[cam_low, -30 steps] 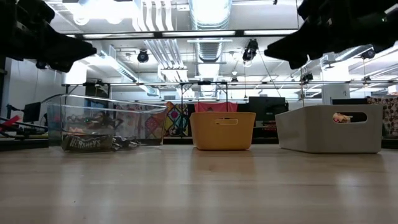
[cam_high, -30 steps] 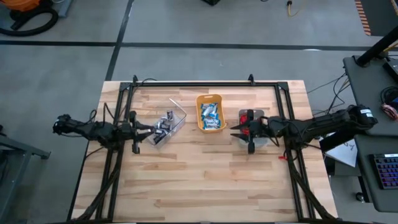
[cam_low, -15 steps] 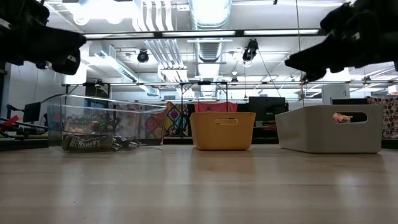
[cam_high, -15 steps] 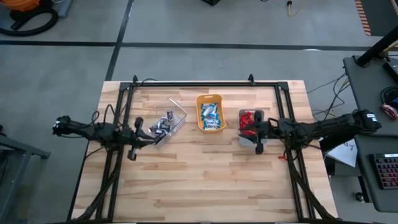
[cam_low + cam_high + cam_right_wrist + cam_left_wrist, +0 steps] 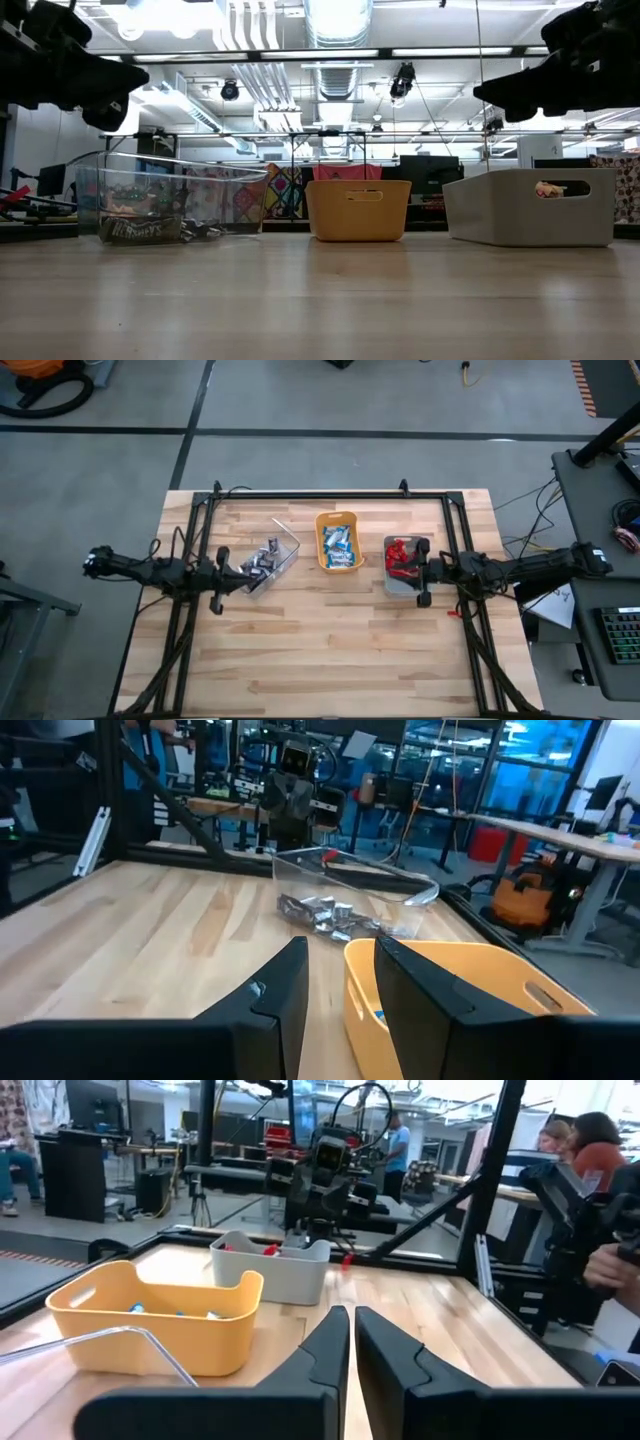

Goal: Organize candy in baskets
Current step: Return to Home Position

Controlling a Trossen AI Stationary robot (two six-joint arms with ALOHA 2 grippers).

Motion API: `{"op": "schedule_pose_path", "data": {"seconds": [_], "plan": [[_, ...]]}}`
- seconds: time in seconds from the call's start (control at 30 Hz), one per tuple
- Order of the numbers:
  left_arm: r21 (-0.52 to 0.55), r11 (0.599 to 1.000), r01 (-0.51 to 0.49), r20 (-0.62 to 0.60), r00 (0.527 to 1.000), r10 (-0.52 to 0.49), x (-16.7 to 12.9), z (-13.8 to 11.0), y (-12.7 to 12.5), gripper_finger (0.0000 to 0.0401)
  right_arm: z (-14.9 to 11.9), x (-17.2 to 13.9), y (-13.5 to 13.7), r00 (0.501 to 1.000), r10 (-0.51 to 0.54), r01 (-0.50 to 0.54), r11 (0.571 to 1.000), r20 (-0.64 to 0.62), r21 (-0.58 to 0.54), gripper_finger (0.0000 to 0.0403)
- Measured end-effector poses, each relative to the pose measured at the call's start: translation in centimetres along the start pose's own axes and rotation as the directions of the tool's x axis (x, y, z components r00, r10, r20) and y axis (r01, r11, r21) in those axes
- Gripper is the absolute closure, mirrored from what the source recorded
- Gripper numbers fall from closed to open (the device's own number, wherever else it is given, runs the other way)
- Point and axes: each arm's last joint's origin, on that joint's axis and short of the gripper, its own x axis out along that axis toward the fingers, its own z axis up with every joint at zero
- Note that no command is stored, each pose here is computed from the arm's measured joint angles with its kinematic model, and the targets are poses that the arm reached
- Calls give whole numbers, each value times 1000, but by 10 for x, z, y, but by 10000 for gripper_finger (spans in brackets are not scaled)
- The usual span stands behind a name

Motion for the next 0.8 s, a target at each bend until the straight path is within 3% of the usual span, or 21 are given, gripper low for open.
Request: {"op": "schedule_pose_path", "data": {"seconds": [0.17, 0.5, 0.8], "plan": [[-1, 1000, -5, -9, 1000, 5, 1, -1, 0, 395, -1, -1, 0, 1000, -7, 6, 999, -8, -31, 294], [2, 1000, -7, -20, 1000, 7, 2, -2, 0, 395, -13, 0, 2, 991, 12, 7, 990, -132, 141, 294], [5, 1000, -8, -29, 1000, 8, 2, -2, 0, 395, -13, 0, 2, 991, 12, 7, 990, -134, 144, 294]]}}
